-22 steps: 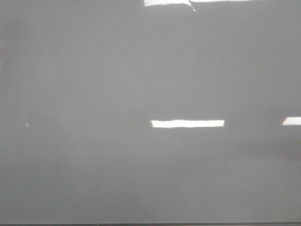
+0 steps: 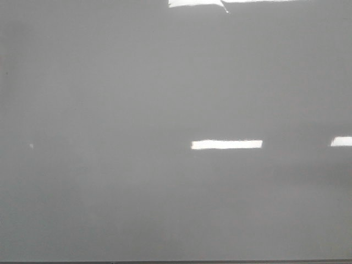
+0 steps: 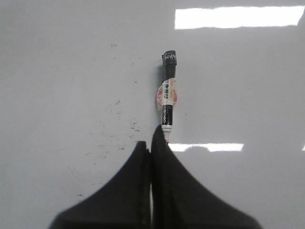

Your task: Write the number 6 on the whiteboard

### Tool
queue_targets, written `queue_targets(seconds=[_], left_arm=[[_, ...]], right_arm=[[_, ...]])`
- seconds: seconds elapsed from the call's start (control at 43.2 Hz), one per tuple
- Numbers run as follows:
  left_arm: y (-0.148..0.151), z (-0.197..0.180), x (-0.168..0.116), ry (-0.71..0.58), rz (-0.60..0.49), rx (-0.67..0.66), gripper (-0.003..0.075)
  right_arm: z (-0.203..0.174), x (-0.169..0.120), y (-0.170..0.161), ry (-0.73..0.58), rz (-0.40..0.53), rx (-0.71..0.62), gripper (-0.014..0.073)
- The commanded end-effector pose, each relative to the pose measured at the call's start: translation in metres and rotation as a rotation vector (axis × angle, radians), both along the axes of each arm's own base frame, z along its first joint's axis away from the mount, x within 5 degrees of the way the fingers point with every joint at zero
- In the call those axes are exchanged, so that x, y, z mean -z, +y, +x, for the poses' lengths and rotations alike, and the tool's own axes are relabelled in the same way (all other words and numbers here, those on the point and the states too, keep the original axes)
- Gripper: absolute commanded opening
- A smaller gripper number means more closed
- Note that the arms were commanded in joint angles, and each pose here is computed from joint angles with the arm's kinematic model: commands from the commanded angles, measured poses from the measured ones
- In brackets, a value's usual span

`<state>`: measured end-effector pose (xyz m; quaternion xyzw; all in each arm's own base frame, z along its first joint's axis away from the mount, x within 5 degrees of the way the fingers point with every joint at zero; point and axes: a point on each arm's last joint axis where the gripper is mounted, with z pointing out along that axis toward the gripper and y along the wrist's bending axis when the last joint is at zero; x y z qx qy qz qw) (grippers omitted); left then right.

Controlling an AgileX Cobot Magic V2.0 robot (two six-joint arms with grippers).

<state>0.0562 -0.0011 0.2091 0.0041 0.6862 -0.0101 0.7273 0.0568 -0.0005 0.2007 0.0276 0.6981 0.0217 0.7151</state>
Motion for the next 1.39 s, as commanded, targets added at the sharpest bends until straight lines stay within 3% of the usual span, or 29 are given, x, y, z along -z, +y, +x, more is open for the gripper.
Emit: queue_targets(seconds=[0.0,0.556,0.695,0.926,1.112,1.274,1.367], left_arm=[[0.0,-0.002,-0.007,-0.093,-0.014,0.005,-0.002],[0.0,-0.005,-0.02,-0.222,-0.017,0.002,-0.002],[0.0,-0.009,-0.039,-0.284,-0.018,0.002,-0.002],[0.001,-0.025,-0.096,-0.351,-0.02,0.006,-0.002],[0.001,-0.027,-0.137,-0.286,0.062,-0.012,-0.002],[0.001,-0.016,-0.168,-0.154,0.07,-0.017,-0.002],[0.001,0.001,-0.184,-0.014,0.066,-0.015,-0.002]], right_arm=[[-0.003,-0.01,0.0,-0.11,-0.016,0.004,-0.0068],[-0.004,-0.02,0.0,-0.176,-0.004,0.006,-0.0068],[-0.01,-0.045,0.0,-0.209,0.032,0.0,-0.0068],[-0.027,-0.103,0.001,-0.206,0.03,-0.014,-0.0068],[-0.025,-0.148,0.002,-0.155,0.028,-0.021,-0.0068],[-0.011,-0.179,0.002,-0.066,0.027,-0.026,-0.0068],[0.006,-0.194,0.003,0.04,0.027,-0.031,-0.0068]])
